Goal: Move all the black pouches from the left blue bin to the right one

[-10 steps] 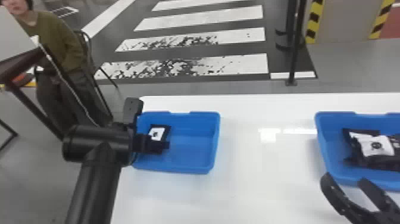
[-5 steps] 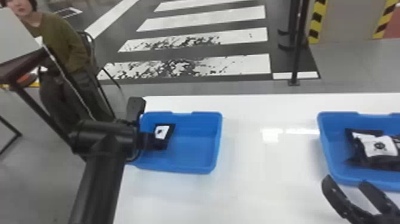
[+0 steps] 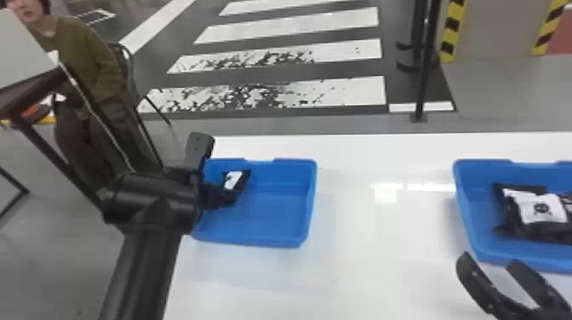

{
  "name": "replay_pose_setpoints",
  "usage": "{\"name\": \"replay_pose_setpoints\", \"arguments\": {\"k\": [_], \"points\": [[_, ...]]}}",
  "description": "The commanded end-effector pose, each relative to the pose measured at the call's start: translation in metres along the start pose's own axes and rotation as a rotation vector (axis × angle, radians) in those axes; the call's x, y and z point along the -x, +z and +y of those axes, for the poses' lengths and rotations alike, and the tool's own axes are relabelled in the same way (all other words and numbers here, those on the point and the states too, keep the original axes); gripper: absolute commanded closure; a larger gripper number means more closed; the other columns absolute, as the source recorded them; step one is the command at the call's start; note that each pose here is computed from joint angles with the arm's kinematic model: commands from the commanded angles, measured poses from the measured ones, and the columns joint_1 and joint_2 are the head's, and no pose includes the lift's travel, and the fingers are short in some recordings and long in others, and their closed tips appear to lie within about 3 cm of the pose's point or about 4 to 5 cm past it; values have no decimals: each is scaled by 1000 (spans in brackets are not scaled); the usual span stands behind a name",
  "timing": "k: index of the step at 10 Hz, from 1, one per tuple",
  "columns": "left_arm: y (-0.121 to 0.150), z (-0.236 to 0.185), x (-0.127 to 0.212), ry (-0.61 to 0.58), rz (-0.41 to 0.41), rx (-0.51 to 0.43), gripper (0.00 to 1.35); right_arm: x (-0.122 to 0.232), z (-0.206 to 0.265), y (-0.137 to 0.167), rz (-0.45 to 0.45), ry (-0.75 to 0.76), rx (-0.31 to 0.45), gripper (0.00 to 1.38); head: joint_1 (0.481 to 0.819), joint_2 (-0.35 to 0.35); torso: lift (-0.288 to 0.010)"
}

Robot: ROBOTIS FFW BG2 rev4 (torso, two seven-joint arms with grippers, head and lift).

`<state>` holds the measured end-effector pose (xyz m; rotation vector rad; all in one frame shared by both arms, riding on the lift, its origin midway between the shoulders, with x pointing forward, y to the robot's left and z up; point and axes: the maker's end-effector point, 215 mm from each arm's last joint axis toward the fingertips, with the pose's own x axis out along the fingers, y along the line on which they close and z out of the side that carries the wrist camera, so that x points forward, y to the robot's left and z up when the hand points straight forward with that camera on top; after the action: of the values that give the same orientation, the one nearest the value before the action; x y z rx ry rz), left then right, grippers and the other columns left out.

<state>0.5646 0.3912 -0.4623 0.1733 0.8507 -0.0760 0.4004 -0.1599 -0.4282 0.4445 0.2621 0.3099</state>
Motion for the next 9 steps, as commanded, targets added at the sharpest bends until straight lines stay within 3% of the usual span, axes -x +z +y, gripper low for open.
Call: {"name": "replay_pose_setpoints", "arguments": {"k": [1,5,7,9], "points": [[21,-19,25,-23,-86,-28,1214,-1,5,4,-3,13,-7,163,695,263,-140],[67,-121,92,-171,-294,-155,1214,-33,69,25,-16,185,-86,174,695,210,-140],[67,-198,106,-329,-333,-184,1214,-57,93,31,-26,252,-132,209,695,177,-140],[68,-270,126,-484,-369,-217,1214,-69,95,44,-51,266,-127,209,695,126,-140]]}}
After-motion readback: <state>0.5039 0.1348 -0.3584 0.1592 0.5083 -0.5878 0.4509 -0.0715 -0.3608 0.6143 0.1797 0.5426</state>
